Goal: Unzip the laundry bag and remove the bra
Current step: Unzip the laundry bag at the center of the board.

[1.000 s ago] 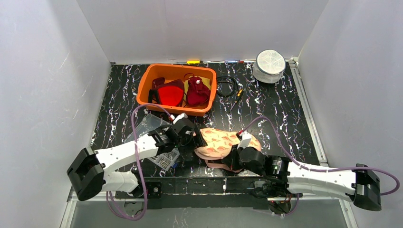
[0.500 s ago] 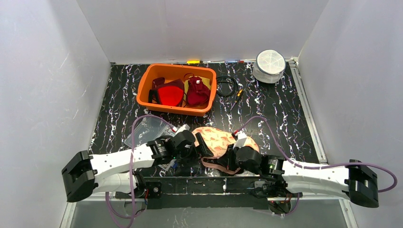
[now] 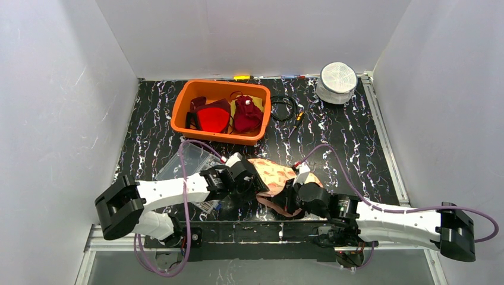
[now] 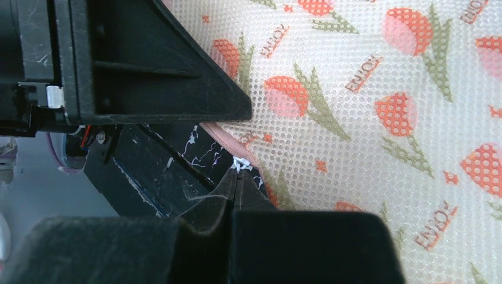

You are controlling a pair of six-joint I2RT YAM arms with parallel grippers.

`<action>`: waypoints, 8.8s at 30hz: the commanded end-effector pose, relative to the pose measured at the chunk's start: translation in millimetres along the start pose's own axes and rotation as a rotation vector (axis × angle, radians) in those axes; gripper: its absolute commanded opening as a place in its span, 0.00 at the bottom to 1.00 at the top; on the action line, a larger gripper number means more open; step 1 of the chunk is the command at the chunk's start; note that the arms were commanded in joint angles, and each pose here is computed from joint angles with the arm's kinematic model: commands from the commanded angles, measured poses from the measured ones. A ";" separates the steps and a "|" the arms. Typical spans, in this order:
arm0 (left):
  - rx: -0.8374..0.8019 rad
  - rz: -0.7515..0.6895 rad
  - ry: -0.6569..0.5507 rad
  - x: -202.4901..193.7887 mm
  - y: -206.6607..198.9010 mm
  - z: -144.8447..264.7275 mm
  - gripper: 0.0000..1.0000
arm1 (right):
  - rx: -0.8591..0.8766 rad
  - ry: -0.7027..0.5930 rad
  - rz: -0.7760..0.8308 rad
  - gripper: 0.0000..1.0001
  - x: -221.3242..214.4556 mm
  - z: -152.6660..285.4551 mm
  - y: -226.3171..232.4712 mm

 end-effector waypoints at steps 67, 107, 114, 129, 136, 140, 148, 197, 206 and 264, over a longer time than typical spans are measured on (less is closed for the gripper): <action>-0.106 -0.107 0.008 5.4 3.7 59.7 0.82 | 0.058 -0.001 -0.003 0.01 8.7 -0.2 17.6; 0.066 -0.030 -0.197 35.7 5.2 4.0 0.00 | 0.091 -0.004 -0.031 0.01 5.7 16.8 15.2; 0.066 -0.035 -0.227 45.7 10.8 12.7 0.00 | 0.040 -0.004 -0.017 0.01 8.4 28.0 4.4; -0.014 -0.221 -0.049 49.9 7.5 16.7 0.00 | -0.032 -0.026 -0.057 0.01 5.1 34.3 -14.5; -0.044 -0.224 0.020 40.2 13.0 32.0 0.44 | 0.050 -0.004 -0.028 0.01 2.6 18.8 5.1; -0.054 -0.178 0.031 35.9 23.2 51.5 0.68 | 0.088 -0.003 -0.007 0.01 7.0 12.9 16.6; -0.135 -0.024 0.093 12.8 38.4 71.4 0.82 | 0.169 0.006 0.021 0.01 11.3 2.1 38.3; -0.141 -0.247 -0.009 30.3 0.4 46.2 0.00 | -0.050 0.001 0.002 0.01 3.3 35.8 -14.8; -0.152 -0.357 0.160 25.6 1.4 28.7 0.00 | -0.009 0.007 -0.004 0.01 -7.8 30.0 -13.6; -0.006 0.090 -0.166 23.0 75.2 60.5 0.01 | 0.236 0.032 0.108 0.01 0.8 11.4 79.7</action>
Point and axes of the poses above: each gripper's point midway between its finger pads, its own z axis back along the fingers, its own y axis along the line the jaws close on, x = y × z, the point moved 1 cm from there along z, back along the fingers, and after that the axes turned 10 degrees about z, right-handed, at the moved point
